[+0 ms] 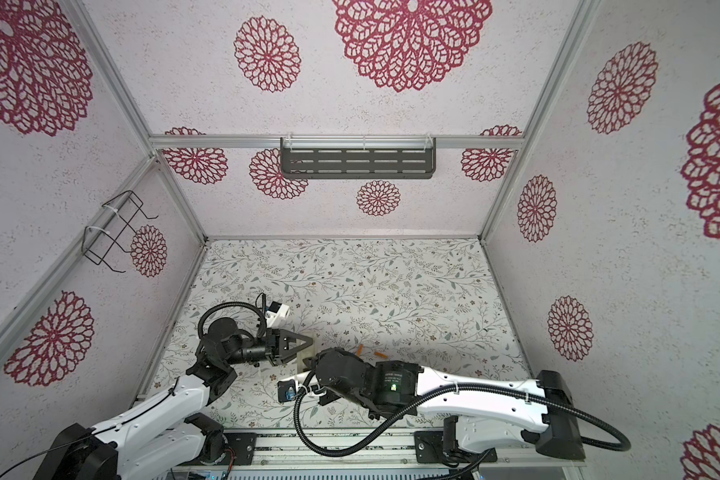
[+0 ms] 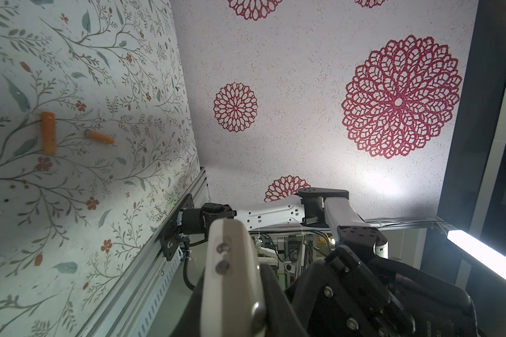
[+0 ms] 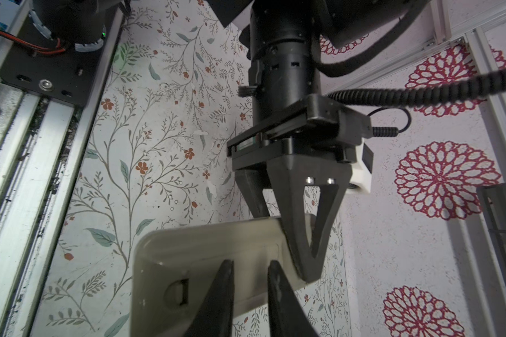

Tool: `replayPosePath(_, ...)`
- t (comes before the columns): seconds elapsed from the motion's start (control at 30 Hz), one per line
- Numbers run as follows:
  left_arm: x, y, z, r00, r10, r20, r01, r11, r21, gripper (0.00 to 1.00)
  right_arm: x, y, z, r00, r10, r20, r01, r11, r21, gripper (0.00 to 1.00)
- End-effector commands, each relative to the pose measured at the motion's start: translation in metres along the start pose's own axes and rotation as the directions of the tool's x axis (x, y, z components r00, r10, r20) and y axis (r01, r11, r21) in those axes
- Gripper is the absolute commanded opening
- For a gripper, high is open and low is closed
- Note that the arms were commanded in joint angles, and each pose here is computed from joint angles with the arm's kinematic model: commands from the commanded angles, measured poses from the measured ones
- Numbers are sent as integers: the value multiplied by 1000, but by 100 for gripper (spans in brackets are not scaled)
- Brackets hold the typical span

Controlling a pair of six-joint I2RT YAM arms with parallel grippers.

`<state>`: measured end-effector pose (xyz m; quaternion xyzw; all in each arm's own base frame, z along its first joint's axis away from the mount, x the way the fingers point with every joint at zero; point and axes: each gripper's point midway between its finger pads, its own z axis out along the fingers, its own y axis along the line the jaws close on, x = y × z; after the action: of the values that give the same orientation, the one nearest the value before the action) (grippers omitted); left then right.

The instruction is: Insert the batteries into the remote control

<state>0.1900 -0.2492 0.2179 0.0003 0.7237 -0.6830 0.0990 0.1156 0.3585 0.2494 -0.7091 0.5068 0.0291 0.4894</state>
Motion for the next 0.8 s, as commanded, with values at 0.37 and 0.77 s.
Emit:
replayPosePath(0.37,5,-19,0,996,84,-40,-83,996,25,0,-26,6,-34,982,97,161,-79,990,-118,26)
replayPosePath(0.77,8,-19,0,995,89,-49,-88,996,24,0,-25,17,-23,986,98,134,-75,984,-164,26)
